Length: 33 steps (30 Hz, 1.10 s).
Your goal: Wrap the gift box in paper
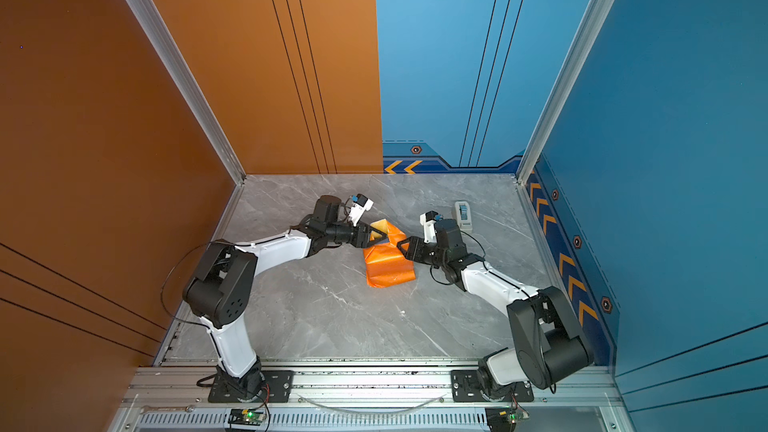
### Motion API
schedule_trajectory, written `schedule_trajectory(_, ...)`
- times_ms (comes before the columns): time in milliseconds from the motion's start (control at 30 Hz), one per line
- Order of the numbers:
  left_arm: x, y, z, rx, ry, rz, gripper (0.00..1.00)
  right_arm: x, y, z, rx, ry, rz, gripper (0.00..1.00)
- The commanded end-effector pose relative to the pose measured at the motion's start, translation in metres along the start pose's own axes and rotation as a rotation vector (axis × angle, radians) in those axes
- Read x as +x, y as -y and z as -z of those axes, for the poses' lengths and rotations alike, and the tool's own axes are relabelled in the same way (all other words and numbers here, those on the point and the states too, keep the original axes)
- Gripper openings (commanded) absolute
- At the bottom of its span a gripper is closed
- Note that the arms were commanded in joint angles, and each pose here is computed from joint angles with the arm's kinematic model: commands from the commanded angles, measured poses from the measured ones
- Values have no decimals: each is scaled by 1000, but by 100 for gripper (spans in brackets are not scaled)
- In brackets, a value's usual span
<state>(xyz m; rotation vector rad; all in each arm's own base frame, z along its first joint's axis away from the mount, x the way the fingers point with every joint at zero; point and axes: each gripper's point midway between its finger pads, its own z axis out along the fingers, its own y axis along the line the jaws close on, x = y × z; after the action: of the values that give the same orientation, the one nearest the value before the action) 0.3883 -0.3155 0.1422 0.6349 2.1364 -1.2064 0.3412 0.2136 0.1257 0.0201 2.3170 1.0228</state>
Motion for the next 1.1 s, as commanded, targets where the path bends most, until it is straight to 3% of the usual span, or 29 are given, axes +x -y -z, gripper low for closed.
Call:
schedule_trajectory(0, 7, -2, -2, 27, -18, 29, 56, 62, 42, -2, 133, -223, -84, 51)
schedule_trajectory(200, 11, 3, -13, 76, -32, 53, 45, 61, 44, -4, 139, -225, -86, 51)
schedule_trajectory(433, 6, 21, -10, 74, -10, -11, 6, 62, 52, -4, 188, -233, -95, 50)
schedule_trajectory(600, 5, 28, -1, 20, 18, -69, 1, 63, 60, -2, 237, -238, -96, 50)
schedule_trajectory(633, 4, 31, 1, 12, 25, -81, 2, 63, 62, -1, 247, -238, -95, 50)
schedule_trajectory(833, -3, 43, 9, -29, 78, -134, 29, 61, 62, -1, 251, -229, -94, 50)
schedule_trajectory(1067, -13, 11, 60, -171, 200, -52, 61, 62, 58, -2, 232, -232, -88, 50)
